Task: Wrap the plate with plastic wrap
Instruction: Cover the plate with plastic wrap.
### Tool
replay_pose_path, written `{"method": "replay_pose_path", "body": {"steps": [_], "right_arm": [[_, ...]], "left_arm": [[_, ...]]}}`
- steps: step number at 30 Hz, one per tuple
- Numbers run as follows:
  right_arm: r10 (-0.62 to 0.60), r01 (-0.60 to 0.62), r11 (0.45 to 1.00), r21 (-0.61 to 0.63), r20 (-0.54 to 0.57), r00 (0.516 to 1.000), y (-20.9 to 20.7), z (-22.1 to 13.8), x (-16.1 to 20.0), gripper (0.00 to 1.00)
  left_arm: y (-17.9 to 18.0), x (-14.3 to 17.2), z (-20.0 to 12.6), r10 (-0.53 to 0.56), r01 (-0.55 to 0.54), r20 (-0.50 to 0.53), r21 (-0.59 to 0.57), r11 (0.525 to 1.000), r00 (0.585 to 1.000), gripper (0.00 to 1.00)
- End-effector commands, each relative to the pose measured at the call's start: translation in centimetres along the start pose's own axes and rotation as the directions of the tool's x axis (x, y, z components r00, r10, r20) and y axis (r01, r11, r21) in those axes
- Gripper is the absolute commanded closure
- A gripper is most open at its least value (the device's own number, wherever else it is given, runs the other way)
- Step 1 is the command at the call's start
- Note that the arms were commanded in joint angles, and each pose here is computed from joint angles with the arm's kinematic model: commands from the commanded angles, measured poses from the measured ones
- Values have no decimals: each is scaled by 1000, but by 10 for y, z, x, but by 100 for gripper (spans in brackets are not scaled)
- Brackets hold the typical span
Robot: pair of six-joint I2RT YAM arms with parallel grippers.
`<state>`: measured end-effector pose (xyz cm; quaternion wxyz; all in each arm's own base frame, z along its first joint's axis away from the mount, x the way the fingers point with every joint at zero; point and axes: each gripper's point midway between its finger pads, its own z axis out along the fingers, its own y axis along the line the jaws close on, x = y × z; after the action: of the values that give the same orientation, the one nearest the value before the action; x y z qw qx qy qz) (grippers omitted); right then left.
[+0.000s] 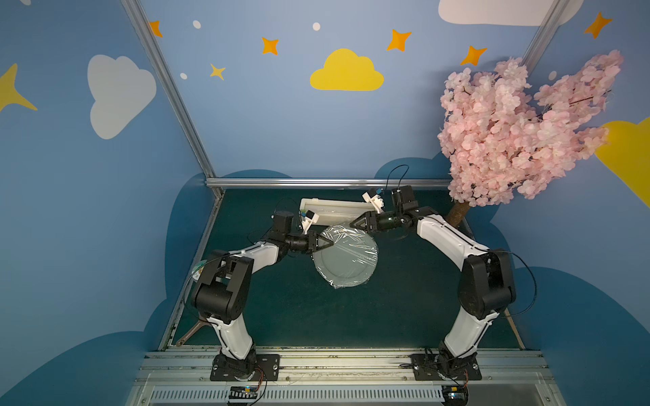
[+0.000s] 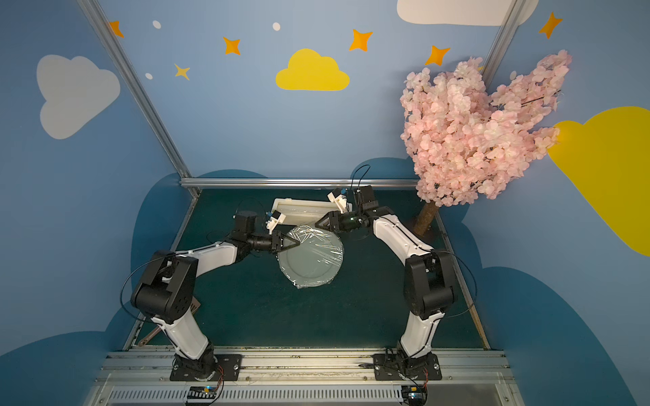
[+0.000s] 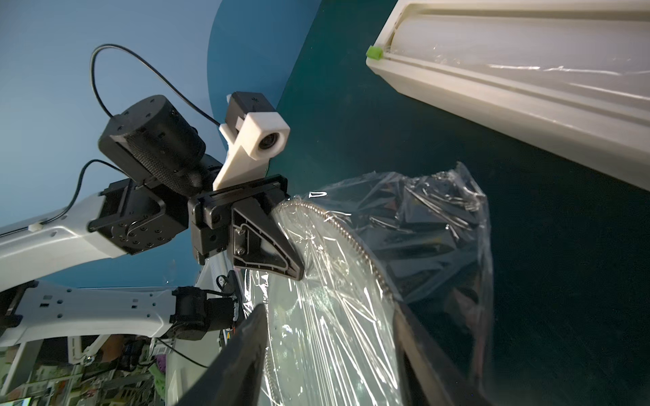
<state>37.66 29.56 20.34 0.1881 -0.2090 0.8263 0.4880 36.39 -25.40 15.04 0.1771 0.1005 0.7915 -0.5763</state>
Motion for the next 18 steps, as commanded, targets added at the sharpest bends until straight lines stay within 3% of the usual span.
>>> {"method": "replay_pose_path", "body": {"steps": [1, 7, 18], "right_arm": [[23, -26, 997, -79, -30, 999, 3, 7, 5, 44], [92, -98, 983, -158, -42, 995, -6, 12, 22, 46], [-19, 19, 1000, -18, 32, 999, 10, -15, -13, 36]], "left_arm": [[-55, -13, -11, 180, -182, 21, 127, 975, 983, 97], [-59, -14, -11, 188, -188, 17, 140, 972, 982, 97], [-49, -8, -3, 148, -144, -25, 132, 981, 989, 97]]}}
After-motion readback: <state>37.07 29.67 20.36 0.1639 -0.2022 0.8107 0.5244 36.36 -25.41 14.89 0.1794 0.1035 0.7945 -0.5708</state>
